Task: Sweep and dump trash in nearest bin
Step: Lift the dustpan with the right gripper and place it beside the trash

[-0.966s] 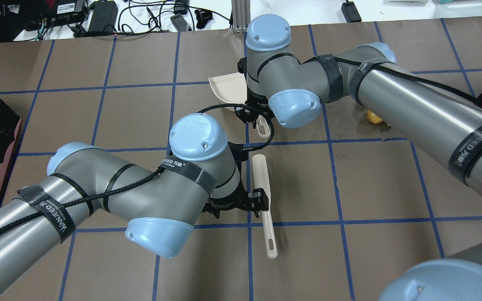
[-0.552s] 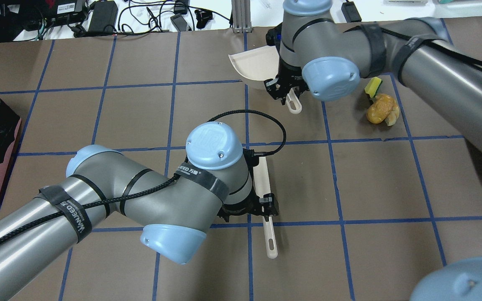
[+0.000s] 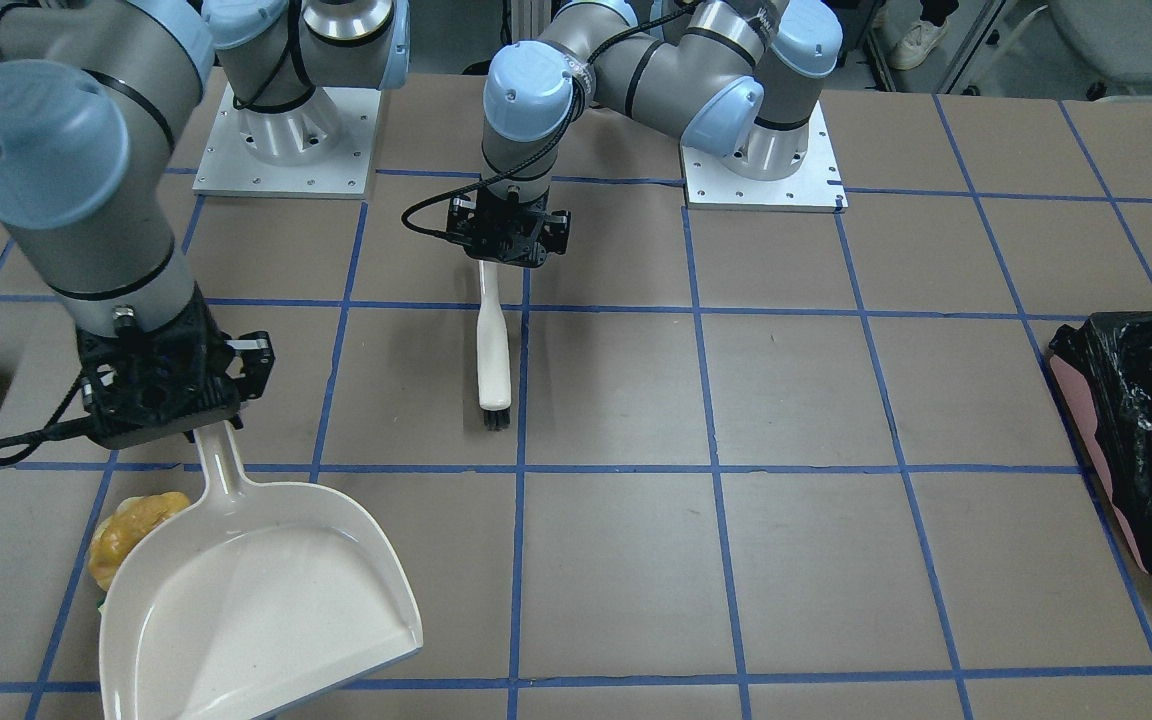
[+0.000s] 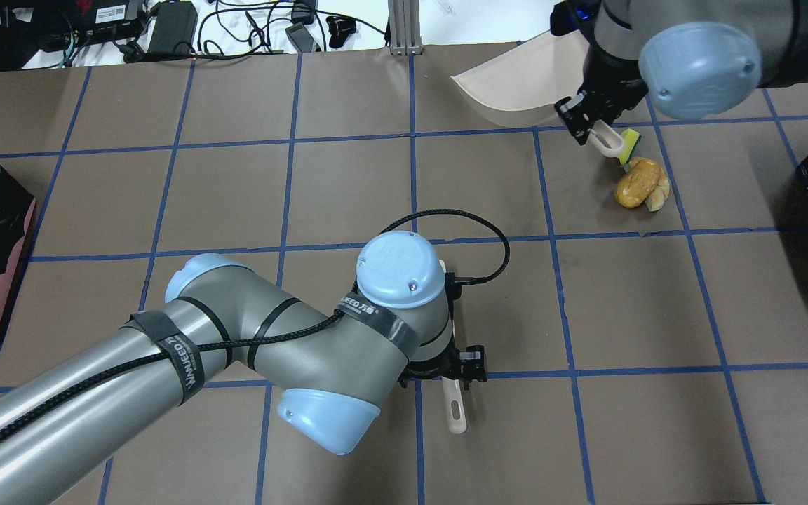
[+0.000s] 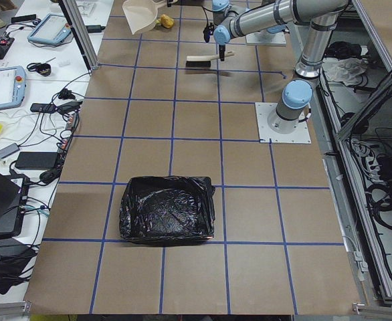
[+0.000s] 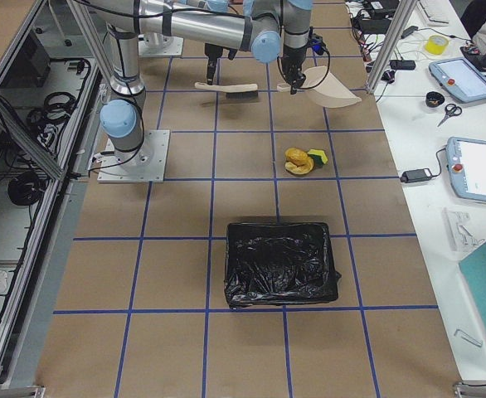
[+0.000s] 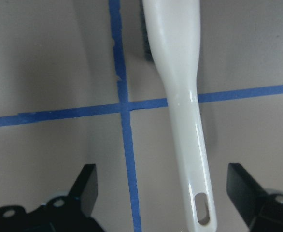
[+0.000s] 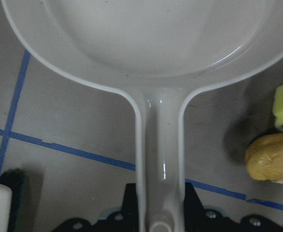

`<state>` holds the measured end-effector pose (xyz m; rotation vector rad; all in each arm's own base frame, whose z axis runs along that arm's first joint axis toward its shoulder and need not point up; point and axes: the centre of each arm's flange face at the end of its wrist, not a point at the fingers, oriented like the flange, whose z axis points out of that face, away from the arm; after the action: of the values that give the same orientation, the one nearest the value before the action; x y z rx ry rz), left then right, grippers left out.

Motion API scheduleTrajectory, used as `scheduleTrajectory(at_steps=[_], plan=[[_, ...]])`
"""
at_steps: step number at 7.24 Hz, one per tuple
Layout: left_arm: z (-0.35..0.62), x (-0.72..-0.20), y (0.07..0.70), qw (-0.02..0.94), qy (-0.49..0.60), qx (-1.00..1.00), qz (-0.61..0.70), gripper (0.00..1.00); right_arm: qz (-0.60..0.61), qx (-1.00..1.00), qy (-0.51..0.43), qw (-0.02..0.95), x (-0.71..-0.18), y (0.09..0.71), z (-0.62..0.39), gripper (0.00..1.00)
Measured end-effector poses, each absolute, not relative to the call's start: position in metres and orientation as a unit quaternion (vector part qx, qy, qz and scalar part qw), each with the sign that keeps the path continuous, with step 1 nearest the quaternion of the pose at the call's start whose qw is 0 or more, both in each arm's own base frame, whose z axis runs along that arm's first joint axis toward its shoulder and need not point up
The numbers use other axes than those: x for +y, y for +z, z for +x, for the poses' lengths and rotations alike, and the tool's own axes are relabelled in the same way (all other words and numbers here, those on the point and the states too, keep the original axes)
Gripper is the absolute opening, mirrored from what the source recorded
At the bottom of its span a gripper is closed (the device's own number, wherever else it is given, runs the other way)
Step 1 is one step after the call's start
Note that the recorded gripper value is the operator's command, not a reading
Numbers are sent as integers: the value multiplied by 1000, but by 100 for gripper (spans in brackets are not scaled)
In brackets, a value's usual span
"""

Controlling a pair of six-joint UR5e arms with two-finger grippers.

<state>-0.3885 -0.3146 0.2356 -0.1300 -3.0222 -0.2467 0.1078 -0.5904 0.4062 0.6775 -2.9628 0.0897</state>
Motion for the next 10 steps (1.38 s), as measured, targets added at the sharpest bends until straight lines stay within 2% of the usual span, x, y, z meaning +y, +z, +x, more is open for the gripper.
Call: scheduleTrajectory(at_steps=[3, 4, 5, 7, 8, 10], plan=[[-408, -304, 223, 45, -92, -994, -35, 82, 345, -936, 16, 62, -598, 411, 10, 25], [-411, -304, 221, 43, -93, -994, -33, 68, 374, -925, 8, 62, -597, 409, -30, 25], [-413, -303, 219, 42, -95, -994, -32, 39, 402, -914, 2, 62, -595, 407, -66, 25], [-415, -305, 219, 42, -96, -994, -34, 0, 455, -888, -10, 60, -586, 402, -134, 24], [-416, -306, 220, 44, -94, -994, -33, 0, 481, -875, -19, 55, -580, 394, -166, 16], [-418, -308, 223, 45, -91, -994, -31, 0, 532, -845, -37, 41, -568, 375, -221, 14]])
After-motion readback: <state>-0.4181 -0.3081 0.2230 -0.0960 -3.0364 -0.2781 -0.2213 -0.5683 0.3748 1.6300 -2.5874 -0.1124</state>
